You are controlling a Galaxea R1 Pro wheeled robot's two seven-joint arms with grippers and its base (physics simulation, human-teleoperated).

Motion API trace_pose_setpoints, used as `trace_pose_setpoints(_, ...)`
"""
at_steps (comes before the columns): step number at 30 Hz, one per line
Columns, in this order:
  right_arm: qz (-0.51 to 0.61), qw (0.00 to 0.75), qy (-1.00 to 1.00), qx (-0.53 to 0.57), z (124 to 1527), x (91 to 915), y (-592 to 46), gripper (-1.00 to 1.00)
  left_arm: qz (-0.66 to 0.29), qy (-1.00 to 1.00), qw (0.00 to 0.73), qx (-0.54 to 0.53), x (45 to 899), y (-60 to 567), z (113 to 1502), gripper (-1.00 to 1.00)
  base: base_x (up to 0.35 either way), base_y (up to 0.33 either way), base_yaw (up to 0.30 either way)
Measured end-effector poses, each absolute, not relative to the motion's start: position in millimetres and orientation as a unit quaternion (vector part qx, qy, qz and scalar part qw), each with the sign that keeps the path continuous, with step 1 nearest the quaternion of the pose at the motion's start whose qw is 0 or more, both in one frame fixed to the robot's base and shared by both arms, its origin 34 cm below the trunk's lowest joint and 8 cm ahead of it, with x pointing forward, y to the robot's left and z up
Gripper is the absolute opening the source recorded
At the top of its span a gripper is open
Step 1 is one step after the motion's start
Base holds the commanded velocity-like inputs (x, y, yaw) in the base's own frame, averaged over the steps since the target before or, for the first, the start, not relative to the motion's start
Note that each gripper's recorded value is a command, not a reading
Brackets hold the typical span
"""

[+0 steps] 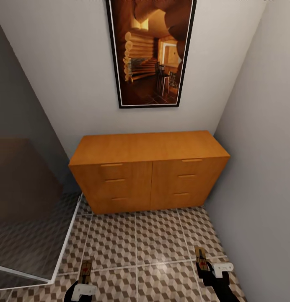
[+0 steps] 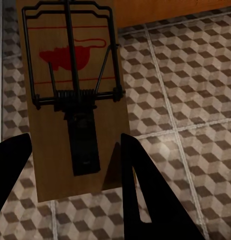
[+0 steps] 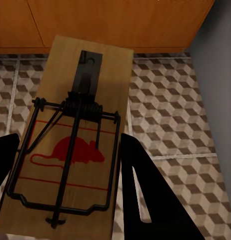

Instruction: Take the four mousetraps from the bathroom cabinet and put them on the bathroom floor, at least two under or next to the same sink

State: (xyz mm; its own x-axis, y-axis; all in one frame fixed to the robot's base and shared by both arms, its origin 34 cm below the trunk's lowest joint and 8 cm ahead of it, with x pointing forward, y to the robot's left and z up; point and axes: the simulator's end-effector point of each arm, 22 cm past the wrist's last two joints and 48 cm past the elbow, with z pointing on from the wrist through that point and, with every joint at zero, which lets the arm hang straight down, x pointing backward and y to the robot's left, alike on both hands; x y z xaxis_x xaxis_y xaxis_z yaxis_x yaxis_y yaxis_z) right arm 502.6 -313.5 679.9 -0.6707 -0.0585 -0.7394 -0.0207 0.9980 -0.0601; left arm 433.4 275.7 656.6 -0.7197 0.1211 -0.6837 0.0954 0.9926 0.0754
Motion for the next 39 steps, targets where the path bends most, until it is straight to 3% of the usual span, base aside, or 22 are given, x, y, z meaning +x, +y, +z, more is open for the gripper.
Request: trace_pose_setpoints(39,-0.022,0.432,0.901,-0.02,704,521,-311,-1.0,0.019,0.916,0.398,0.058,454,276,677,-1.0,0.0,0.0,0.0)
